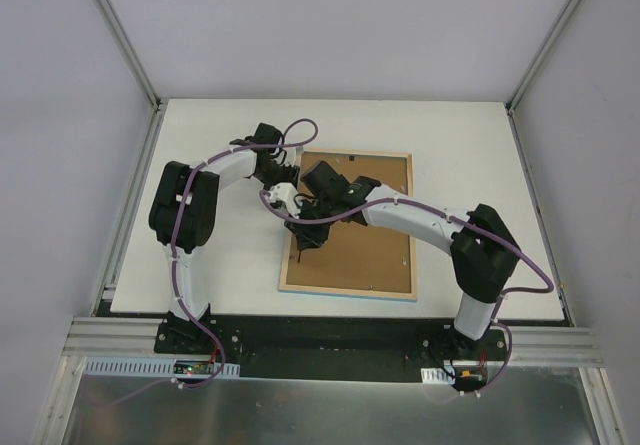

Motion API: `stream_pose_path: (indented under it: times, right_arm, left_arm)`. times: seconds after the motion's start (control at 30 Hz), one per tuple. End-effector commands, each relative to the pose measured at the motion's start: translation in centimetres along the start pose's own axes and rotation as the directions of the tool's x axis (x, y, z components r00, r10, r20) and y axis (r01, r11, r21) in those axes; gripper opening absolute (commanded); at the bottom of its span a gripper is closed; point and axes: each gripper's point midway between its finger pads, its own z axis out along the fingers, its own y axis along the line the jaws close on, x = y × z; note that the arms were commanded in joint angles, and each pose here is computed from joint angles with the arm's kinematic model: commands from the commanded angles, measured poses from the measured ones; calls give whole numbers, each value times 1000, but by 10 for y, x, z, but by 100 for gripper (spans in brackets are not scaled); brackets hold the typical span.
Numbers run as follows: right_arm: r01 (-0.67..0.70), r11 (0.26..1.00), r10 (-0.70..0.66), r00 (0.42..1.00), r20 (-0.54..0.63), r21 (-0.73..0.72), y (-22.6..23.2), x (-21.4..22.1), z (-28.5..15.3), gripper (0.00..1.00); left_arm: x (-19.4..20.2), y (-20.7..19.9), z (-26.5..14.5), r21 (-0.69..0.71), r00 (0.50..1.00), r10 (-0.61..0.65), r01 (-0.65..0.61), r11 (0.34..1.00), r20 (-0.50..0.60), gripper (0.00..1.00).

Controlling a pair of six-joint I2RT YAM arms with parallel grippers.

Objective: Take the photo out of the frame
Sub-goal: Release the photo frame item from the photo frame.

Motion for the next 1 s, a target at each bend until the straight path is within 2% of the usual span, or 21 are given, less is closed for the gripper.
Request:
stream_pose_path:
  times: [0.0,0.43,0.97]
  right_arm:
    - [9,999,-12,998,64,38,-2,-32,-1,1]
    - [-52,996,46,996,75,78,-10,-37,7,1]
    - [-60,996,56,997,59,68,-8,-35,16,1]
  left_arm:
    - [26,21,20,-53,996,-42,38,998,-80,24]
    - [24,23,20,-51,996,-52,48,998,-77,18]
    - [23,24,19,-51,996,-53,50,997,-73,17]
